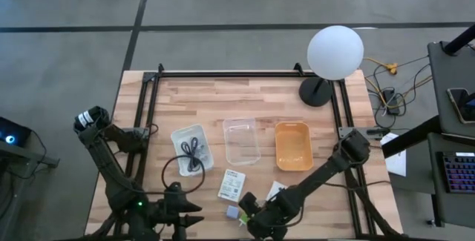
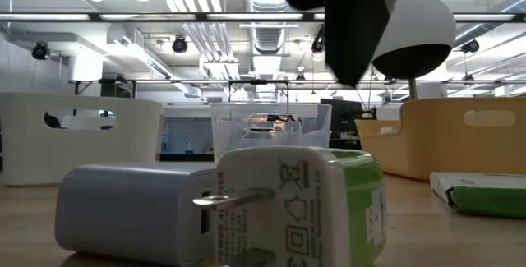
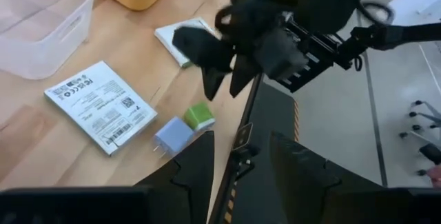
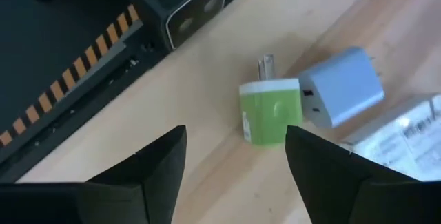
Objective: Pick and place items into bin
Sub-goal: Put the green charger adapter into the transparent bin
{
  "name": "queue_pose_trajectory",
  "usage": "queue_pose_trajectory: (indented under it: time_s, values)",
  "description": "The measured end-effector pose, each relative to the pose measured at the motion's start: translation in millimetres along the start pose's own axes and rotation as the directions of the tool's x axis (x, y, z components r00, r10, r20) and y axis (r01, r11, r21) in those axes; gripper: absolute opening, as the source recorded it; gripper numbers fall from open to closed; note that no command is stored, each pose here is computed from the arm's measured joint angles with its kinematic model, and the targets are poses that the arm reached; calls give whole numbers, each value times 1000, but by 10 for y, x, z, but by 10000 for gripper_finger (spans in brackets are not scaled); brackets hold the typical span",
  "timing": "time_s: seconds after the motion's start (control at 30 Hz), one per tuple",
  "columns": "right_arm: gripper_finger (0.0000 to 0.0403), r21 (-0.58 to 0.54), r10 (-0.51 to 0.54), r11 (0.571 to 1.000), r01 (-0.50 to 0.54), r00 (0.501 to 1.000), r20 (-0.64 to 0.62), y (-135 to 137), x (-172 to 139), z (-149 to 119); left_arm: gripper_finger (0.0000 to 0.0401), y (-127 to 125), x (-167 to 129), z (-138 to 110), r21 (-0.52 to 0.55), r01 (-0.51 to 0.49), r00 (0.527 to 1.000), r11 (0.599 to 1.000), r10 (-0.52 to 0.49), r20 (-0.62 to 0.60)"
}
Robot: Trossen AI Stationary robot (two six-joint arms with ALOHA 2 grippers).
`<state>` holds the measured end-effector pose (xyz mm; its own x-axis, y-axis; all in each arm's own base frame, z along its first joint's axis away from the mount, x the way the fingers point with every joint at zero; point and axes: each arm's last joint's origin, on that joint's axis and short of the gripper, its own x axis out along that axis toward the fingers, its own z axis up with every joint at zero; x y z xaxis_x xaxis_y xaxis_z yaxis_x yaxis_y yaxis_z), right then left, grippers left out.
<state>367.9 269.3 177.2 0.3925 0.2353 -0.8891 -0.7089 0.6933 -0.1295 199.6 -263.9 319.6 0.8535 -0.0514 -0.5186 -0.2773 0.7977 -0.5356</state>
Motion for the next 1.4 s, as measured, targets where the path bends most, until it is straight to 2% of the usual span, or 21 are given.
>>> queue_pose_trajectory:
  time_s: [0.13,0.3,0.5,0.67,0.83,1.0,1.2,1.4]
  values:
    - [233,12,-16,1000,16,1000,22,-37,75,10,122,13,8,-4,4,-9,1000,1000,9,13]
    - [233,142,-61,988,61,998,-8,-151,56,-32,122,17,10,-6,6,-12,1000,1000,12,17]
    - [233,94,21,995,-24,999,35,-171,186,-29,122,24,10,-8,23,-19,1000,1000,18,20]
    - [233,101,14,995,-18,999,34,-201,230,-41,122,25,10,-6,23,-20,1000,1000,19,23]
    - [233,171,12,985,-16,1000,22,-240,276,-71,122,25,10,-6,29,-20,1000,999,19,23]
    - [233,185,7,983,-12,999,31,-270,297,-70,122,25,8,-8,46,-20,1000,999,19,22]
    - [224,288,72,954,-85,996,55,-268,345,-72,122,28,10,-8,50,-22,1000,999,21,22]
    - [198,404,79,910,-94,995,55,-277,351,-78,122,29,9,-7,62,-23,1000,998,21,22]
